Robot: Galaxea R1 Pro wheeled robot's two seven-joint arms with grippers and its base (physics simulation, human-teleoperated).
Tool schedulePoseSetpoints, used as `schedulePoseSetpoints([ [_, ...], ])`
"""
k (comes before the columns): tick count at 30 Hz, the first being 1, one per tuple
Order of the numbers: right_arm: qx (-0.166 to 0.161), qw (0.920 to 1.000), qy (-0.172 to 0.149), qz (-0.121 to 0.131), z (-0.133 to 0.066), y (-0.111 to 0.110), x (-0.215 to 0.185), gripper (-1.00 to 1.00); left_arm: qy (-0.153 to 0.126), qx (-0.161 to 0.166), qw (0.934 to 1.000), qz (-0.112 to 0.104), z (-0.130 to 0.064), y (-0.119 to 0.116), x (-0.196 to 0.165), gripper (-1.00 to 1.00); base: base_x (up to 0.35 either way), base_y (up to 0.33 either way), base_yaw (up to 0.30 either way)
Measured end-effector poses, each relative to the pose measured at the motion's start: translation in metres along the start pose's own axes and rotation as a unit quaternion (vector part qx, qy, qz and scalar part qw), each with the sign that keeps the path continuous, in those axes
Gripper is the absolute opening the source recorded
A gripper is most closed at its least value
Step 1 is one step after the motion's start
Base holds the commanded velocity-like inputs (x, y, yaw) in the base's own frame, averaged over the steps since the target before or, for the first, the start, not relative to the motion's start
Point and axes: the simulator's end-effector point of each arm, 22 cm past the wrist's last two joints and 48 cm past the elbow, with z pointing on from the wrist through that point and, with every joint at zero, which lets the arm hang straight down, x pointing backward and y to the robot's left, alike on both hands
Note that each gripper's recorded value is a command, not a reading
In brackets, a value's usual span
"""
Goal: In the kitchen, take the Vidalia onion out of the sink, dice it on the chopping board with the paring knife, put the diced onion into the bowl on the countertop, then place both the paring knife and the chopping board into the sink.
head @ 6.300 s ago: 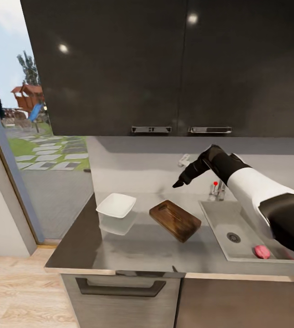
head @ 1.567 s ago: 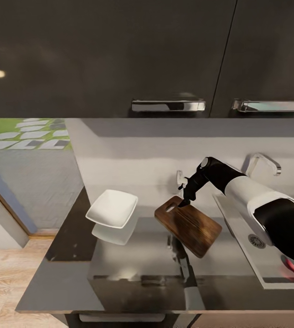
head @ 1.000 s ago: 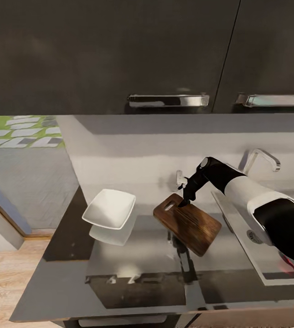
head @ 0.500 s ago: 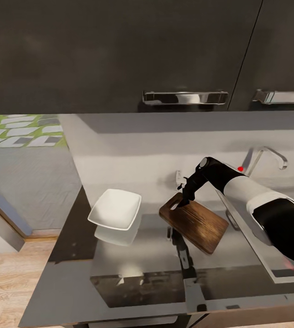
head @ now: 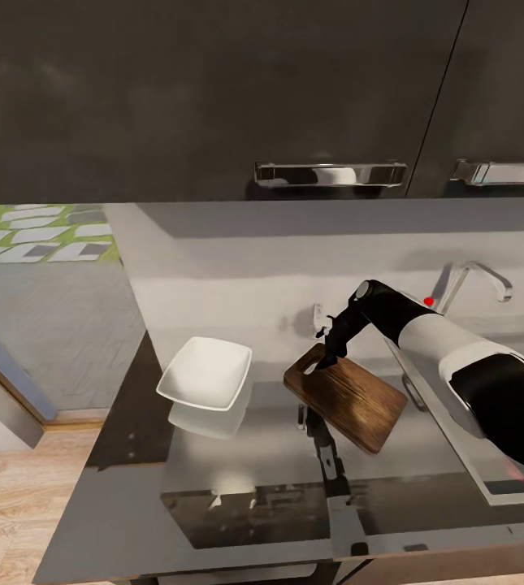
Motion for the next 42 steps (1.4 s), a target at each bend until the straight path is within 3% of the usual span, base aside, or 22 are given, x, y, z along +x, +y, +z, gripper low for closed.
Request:
schedulePoseSetpoints([
  [14, 0.001, 1.0000, 0.000, 0.000, 0.000, 0.000, 0.000, 1.00, 0.001, 0.000, 1.0000, -0.003, 0.000, 0.000, 0.001, 1.00, 0.100, 0.000, 0.000],
  [25, 0.003, 1.0000, 0.001, 0.000, 0.000, -0.001, -0.001, 1.00, 0.045, 0.008, 0.9989, -0.006, -0.004, -0.011, 0.042, 1.00, 0.014, 0.000, 0.000],
  [31, 0.006, 1.0000, 0.000, 0.000, 0.000, -0.003, -0.002, 1.00, 0.057, 0.053, 0.9970, -0.009, -0.008, -0.055, 0.052, 1.00, 0.000, 0.000, 0.000],
  [42, 0.024, 0.9997, 0.001, 0.002, 0.002, -0.011, -0.001, 1.00, 0.061, 0.060, 0.9963, -0.010, -0.009, -0.061, 0.056, 1.00, 0.000, 0.000, 0.041],
])
